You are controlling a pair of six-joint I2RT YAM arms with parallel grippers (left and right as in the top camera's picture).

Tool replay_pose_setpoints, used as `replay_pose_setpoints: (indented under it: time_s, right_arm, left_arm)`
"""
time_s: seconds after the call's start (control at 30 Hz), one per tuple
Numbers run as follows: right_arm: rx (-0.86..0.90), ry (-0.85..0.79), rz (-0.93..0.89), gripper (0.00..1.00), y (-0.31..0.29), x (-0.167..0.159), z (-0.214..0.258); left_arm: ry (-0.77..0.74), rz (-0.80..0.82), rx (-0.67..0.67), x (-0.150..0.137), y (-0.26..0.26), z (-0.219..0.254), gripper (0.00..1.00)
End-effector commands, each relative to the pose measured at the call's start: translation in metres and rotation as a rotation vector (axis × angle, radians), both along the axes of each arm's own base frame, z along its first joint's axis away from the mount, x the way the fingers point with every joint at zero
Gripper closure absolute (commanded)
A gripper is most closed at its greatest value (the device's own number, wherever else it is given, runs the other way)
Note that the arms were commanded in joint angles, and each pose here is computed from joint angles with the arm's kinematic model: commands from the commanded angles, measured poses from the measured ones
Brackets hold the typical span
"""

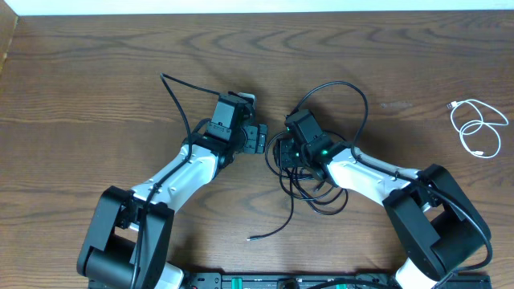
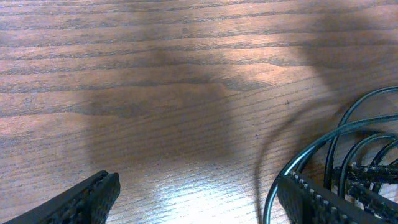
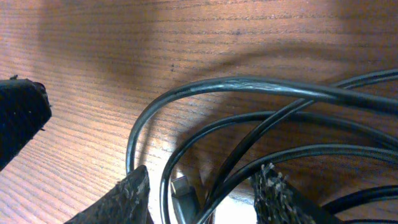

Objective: Untangle cables
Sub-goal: 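Grasp a black cable strand with the right gripper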

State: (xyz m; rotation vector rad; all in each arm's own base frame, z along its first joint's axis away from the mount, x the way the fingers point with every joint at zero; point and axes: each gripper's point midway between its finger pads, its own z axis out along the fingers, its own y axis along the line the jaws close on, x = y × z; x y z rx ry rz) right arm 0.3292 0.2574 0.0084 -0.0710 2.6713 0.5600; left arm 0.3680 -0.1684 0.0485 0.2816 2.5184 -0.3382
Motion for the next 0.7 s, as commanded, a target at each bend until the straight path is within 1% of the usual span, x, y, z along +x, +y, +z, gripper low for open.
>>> replay_pose_setpoints:
  time_s: [0.0,0.27,0.43,0.67]
  right_arm:
    - [-0.050,0.044,-0.023,0.50,-0.0115,-0.0126,-0.0186]
    - [-0.060,0.037,-0.030,0.51,-0.0135,-0.0112,-0.0189]
    - [-0.078,0.025,-0.043,0.53,-0.0172,-0.0087,-0.0193]
    - [-0.081,0.023,-0.043,0.51,-0.0170,-0.0087,-0.0192]
  left_arm:
    - [0.011,0.001,0.010,-0.0021,0.0013,-0.0050,0.14]
    - [0.011,0.001,0.010,-0.0021,0.0013,-0.0050,0.13]
    - [0.011,0.001,0.010,-0.0021,0.0013,-0.0050,0.13]
    - [0.011,0.002,0.010,-0.0021,0.0013,-0.0050,0.13]
